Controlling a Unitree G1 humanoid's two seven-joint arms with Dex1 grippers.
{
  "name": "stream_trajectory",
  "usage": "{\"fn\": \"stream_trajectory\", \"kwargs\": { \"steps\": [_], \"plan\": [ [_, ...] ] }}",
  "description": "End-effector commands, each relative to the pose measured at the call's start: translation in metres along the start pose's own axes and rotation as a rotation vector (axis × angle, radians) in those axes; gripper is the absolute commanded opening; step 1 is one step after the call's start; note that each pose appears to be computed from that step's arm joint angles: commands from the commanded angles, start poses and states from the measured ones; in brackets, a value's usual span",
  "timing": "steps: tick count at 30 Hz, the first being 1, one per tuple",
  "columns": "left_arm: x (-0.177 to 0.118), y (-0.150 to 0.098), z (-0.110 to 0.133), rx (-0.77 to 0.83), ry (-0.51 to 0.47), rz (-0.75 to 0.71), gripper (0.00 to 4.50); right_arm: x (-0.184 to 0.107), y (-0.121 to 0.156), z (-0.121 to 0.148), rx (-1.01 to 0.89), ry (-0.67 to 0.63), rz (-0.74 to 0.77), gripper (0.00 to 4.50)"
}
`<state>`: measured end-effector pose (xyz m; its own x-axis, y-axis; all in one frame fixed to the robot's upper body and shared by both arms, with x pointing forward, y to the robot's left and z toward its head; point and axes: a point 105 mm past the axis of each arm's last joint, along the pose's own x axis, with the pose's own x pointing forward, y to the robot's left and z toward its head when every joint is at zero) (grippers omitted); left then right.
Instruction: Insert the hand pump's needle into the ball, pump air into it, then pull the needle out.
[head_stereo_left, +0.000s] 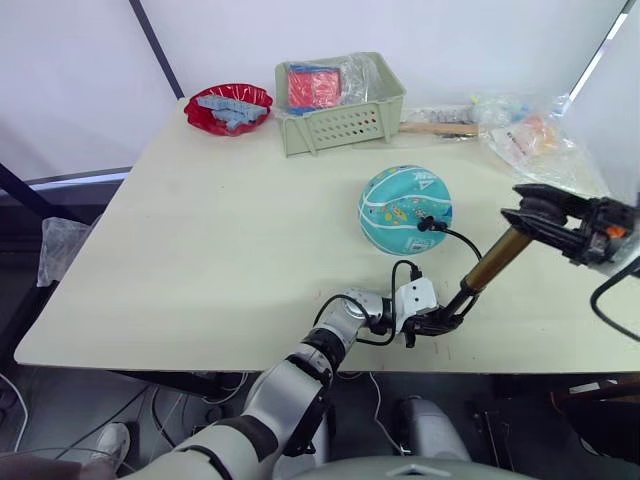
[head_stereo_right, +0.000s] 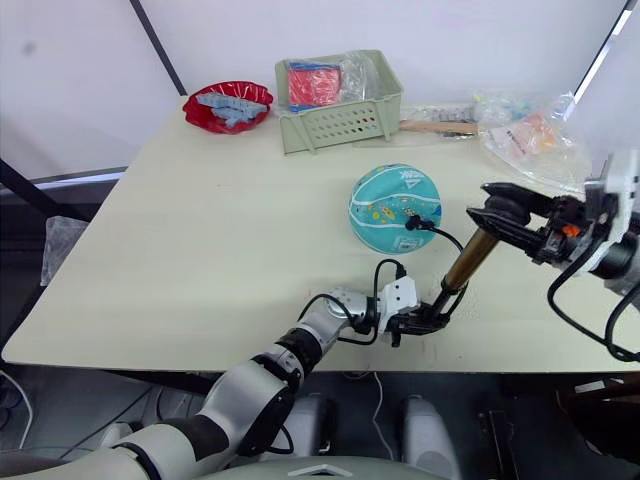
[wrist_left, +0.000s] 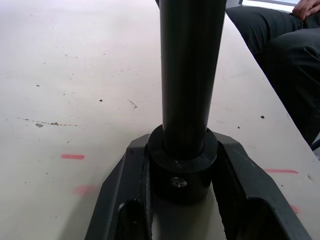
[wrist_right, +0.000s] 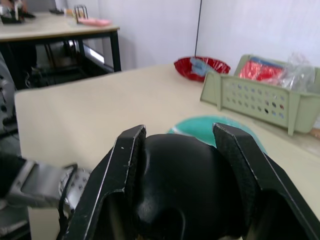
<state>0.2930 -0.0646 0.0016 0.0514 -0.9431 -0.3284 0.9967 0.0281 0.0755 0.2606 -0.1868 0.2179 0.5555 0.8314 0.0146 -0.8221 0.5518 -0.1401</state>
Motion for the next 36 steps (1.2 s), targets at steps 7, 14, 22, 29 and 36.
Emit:
{"fn": "stream_trajectory", "kwargs": {
  "steps": [7,14,22,29,36],
  "plan": [
    [-0.006,-0.003,-0.019,-0.052,0.052,0.009,1.15,0.003,0.01,-0.083,0.053,0.139,0.007,1.63],
    [-0.006,-0.003,-0.02,-0.048,0.056,0.007,1.15,0.002,0.01,-0.107,0.017,0.153,-0.019,1.63],
    [-0.008,-0.001,-0.019,-0.044,0.062,0.008,1.15,0.004,0.009,-0.087,-0.007,0.07,-0.006,1.63],
    [-0.009,0.0,-0.02,-0.046,0.064,0.008,1.15,-0.003,0.002,-0.026,-0.034,-0.047,0.04,1.63],
    [-0.01,-0.001,-0.021,-0.05,0.064,0.006,1.15,-0.012,-0.008,0.025,-0.082,-0.085,0.057,1.63]
  ]
}}
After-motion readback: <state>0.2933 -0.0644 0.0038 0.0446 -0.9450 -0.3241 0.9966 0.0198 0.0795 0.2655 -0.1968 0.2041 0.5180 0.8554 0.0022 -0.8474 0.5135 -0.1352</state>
